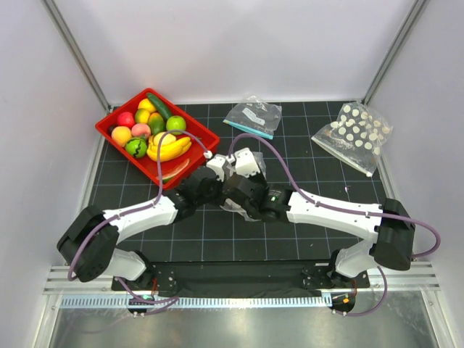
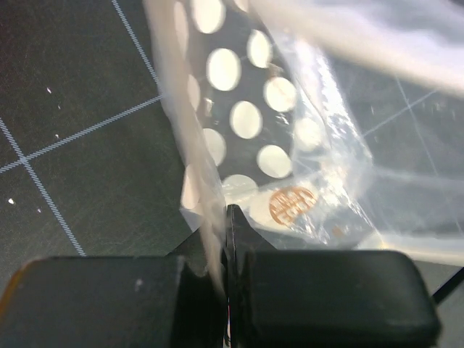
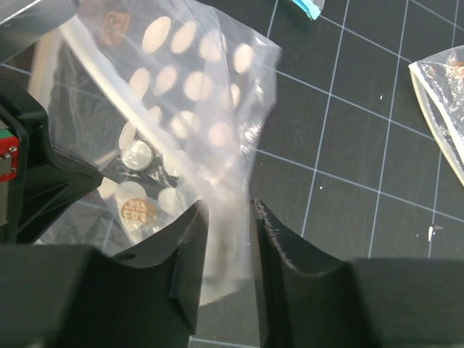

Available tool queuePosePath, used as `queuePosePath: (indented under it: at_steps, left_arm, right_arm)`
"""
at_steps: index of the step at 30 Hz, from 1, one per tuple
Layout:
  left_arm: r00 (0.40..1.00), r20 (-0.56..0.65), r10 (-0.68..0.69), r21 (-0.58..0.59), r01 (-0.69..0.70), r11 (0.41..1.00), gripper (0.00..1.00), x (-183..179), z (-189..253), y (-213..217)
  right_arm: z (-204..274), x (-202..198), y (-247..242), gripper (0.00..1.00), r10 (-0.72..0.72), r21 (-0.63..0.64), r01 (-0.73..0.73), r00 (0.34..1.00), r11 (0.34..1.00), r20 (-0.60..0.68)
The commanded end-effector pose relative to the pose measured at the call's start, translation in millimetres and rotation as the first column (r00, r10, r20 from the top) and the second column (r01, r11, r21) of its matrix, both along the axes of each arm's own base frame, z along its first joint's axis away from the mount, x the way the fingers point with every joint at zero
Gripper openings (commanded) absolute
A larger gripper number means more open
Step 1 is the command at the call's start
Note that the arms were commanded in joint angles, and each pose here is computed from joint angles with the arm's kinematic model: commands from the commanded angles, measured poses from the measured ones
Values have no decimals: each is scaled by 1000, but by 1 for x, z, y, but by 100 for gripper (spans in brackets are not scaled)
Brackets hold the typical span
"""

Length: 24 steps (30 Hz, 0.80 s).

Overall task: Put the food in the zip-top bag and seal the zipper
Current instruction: Open the zipper of the food storage bag.

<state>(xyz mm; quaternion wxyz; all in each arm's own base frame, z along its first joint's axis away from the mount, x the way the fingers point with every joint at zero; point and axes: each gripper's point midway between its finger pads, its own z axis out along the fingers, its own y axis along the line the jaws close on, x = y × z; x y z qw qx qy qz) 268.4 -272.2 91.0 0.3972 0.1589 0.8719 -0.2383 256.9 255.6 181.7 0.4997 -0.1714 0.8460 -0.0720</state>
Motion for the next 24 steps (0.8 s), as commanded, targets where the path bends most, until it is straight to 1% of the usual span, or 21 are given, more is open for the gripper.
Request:
queuePosePath:
  at_steps: [1,8,9,11,12,13,15,16,17,18,19,20,21,22,23,24]
  left_arm:
    - [998,58,-3,-53,6,999,0,7,18,-5]
    - [998,62,2,-67,3,998,0,7,21,-5]
    - [998,61,2,-68,2,998,0,6,21,-5]
    - [998,61,3,-77,2,997,0,6,22,-6]
    - [998,59,5,-77,0,997,0,7,22,-5]
    - [998,55,3,-77,1,997,0,6,20,-6]
    - [999,45,-8,-82,12,997,1,5,19,-8]
    - [999,45,-13,-83,17,996,2,5,20,-9]
    - [998,37,-42,-94,45,995,17,2,21,-14]
    - [998,34,-53,-94,56,994,29,0,20,-15]
    - [997,36,-62,-99,65,993,40,0,22,-16]
    - [997,39,-71,-104,75,992,55,-1,23,-17]
    - [995,38,-92,-117,96,988,60,-5,26,-20]
    - [993,56,-102,-136,108,985,63,-7,31,-21]
    - [992,65,-109,-148,118,982,68,-8,34,-22]
    - [990,74,-118,-161,128,979,70,-10,37,-22]
  right_arm:
    - [16,-1,-2,39,-4,43,3,1000,999,16]
    - [13,-1,-13,40,-27,1,27,1000,1000,16]
    - [11,-1,-14,36,-27,-3,27,1000,1000,10]
    - [8,-1,-15,25,-32,-7,32,999,999,3]
    - [8,-1,-16,14,-35,-6,35,999,999,1]
    - [9,-2,-17,9,-36,-11,36,999,999,0]
    - [17,0,-20,1,-59,-7,59,998,998,14]
    - [20,-3,-29,1,-76,-46,76,997,996,8]
    - [25,-1,-35,1,-105,-70,107,994,992,23]
    - [39,0,-34,1,-132,-40,134,991,990,35]
    - [40,-4,-44,1,-141,-98,142,990,985,19]
    - [43,-5,-46,1,-145,-106,145,989,984,11]
    - [49,-5,-43,1,-148,-103,148,989,984,4]
    - [48,-8,-49,1,-153,-133,150,988,980,-11]
    - [49,-9,-51,1,-159,-143,155,987,978,-18]
    - [47,-7,-53,1,-171,-153,164,985,974,-30]
